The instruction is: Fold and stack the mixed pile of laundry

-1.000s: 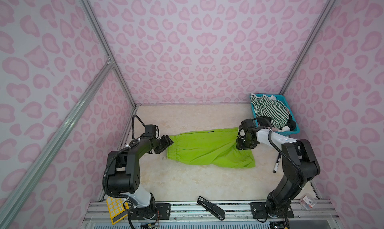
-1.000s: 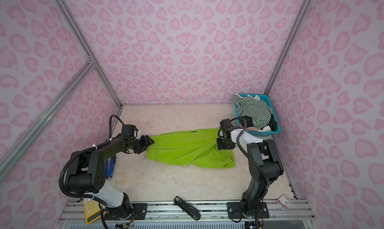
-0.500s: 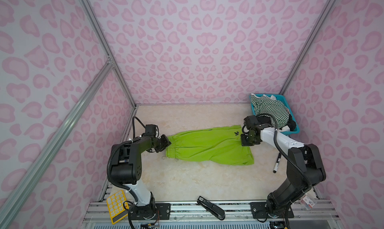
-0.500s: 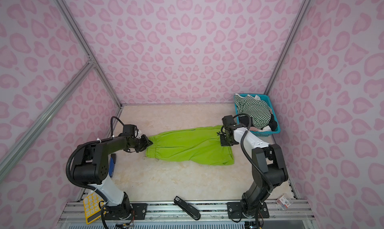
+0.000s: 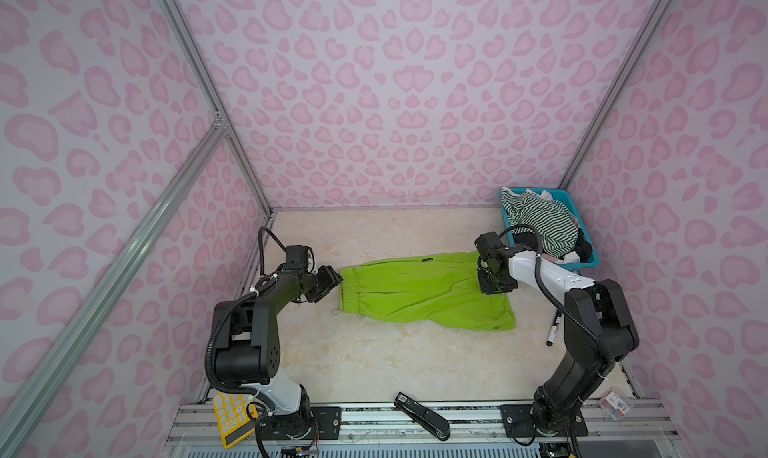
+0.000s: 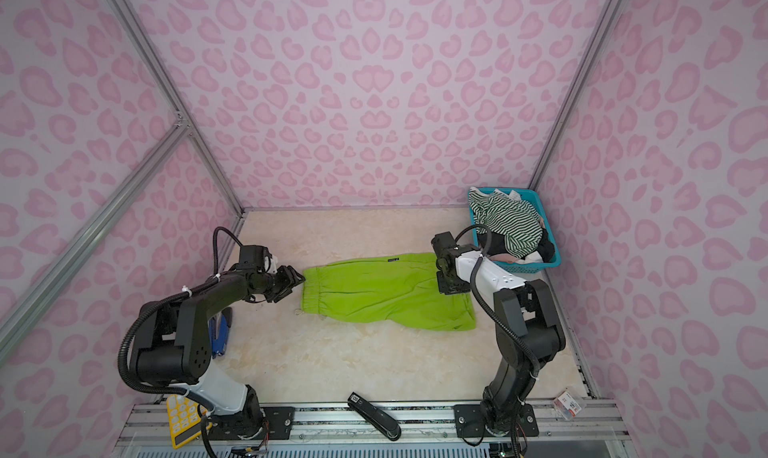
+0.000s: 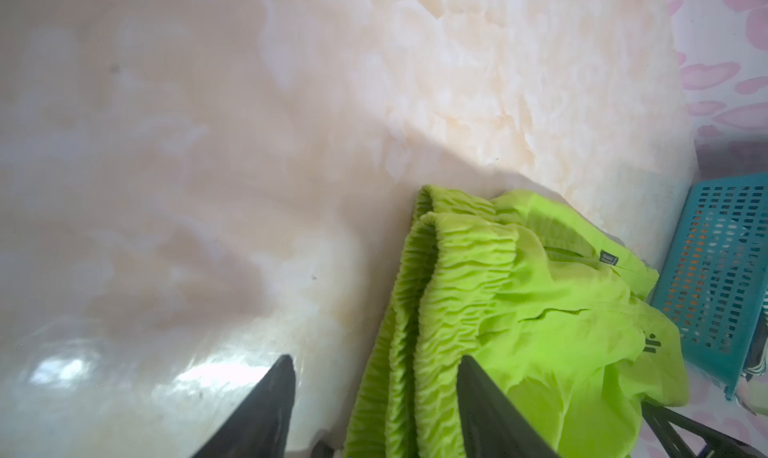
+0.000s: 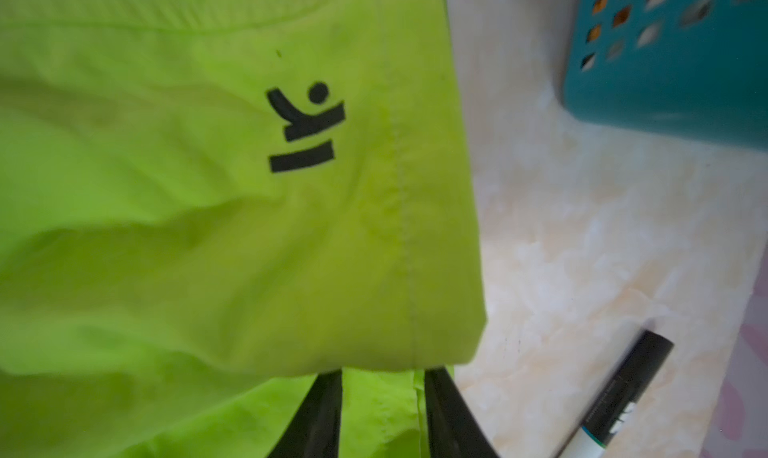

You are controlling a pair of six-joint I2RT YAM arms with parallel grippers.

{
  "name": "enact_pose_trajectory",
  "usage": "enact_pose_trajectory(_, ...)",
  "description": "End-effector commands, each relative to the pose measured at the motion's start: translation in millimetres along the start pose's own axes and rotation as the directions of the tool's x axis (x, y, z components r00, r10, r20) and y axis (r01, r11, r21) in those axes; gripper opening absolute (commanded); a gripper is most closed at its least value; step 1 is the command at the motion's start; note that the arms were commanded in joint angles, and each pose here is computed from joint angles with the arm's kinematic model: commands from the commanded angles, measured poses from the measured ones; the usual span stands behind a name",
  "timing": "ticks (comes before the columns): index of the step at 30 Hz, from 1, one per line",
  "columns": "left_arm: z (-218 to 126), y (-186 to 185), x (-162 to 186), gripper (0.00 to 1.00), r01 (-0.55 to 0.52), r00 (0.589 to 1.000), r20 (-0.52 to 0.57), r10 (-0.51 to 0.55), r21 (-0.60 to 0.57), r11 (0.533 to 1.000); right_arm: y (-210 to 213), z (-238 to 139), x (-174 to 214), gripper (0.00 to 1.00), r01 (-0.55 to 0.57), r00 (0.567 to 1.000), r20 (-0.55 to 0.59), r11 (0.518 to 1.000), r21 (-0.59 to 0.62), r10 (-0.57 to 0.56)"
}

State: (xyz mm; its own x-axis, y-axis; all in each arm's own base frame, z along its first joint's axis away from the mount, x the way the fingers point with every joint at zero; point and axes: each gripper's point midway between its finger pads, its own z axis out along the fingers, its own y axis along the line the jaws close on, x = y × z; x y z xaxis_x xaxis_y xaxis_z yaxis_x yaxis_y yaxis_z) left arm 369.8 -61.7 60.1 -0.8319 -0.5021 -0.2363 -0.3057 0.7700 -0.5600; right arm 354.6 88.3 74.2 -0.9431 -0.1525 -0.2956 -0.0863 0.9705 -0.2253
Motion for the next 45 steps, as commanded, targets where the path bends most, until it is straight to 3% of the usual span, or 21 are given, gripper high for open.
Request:
enact_pose_trajectory(1,-3.6,1.3,10.2,0.64,0.032,0.999,-0.019,-0.031,0.011,0.999,0.8,-12.7,-0.1,0.37,0.052,0.999,0.001,0.997,0.053,-0.052)
enact_pose_trajectory(7,6.9,-4.6,39.4,0.64,0.037,0.993,-0.117,-0.030,0.053,0.998,32.6,-32.6,-11.9,0.40,0.145,0.989,0.029,0.988,0.049,-0.146)
enact_pose_trajectory(12,19.6,-4.5,55.3,0.65,0.055,0.984,-0.172,-0.045,0.054,0.997,84.6,-27.0,-15.5,0.42,0.172,0.985,0.057,0.974,-0.145,-0.165)
enact_pose_trajectory(18,37.3,5.7,69.1,0.62,0.109,0.968,-0.229,-0.107,-0.001,0.994,102.9,-9.4,-13.9,0.42,0.169,0.986,0.041,0.967,-0.192,-0.164)
enact_pose_trajectory(20,41.8,7.4,71.7,0.55,0.123,0.964,-0.237,-0.123,-0.011,0.992,103.6,-5.6,-12.3,0.42,0.171,0.985,0.035,0.966,-0.192,-0.167)
enact_pose_trajectory(22,45.6,8.8,73.1,0.39,0.142,0.960,-0.243,-0.142,-0.017,0.990,103.4,-2.9,-11.2,0.42,0.176,0.984,0.033,0.967,-0.185,-0.173)
enact_pose_trajectory(24,47.2,8.5,72.5,0.29,0.150,0.958,-0.244,-0.151,-0.019,0.988,102.4,-0.9,-11.9,0.42,0.178,0.984,0.035,0.968,-0.179,-0.174)
enact_pose_trajectory(31,31.2,3.7,57.4,0.08,0.107,0.972,-0.203,-0.118,-0.063,0.992,106.5,3.4,-13.2,0.42,0.184,0.983,0.033,0.960,-0.210,-0.182)
enact_pose_trajectory(33,19.8,2.1,50.6,0.03,0.069,0.980,-0.179,-0.085,-0.094,0.993,116.9,-1.6,-12.6,0.42,0.191,0.982,0.042,0.944,-0.271,-0.187)
enact_pose_trajectory(39,-27.7,-12.5,28.7,0.03,-0.071,0.993,-0.100,0.056,-0.157,0.985,149.7,-35.4,-22.1,0.42,0.165,0.985,0.113,0.875,-0.456,-0.127)
enact_pose_trajectory(45,-72.4,-42.7,16.6,0.03,-0.178,0.984,-0.020,0.177,-0.144,0.973,223.2,-57.4,-18.5,0.40,0.156,0.988,0.122,0.708,-0.689,-0.099)
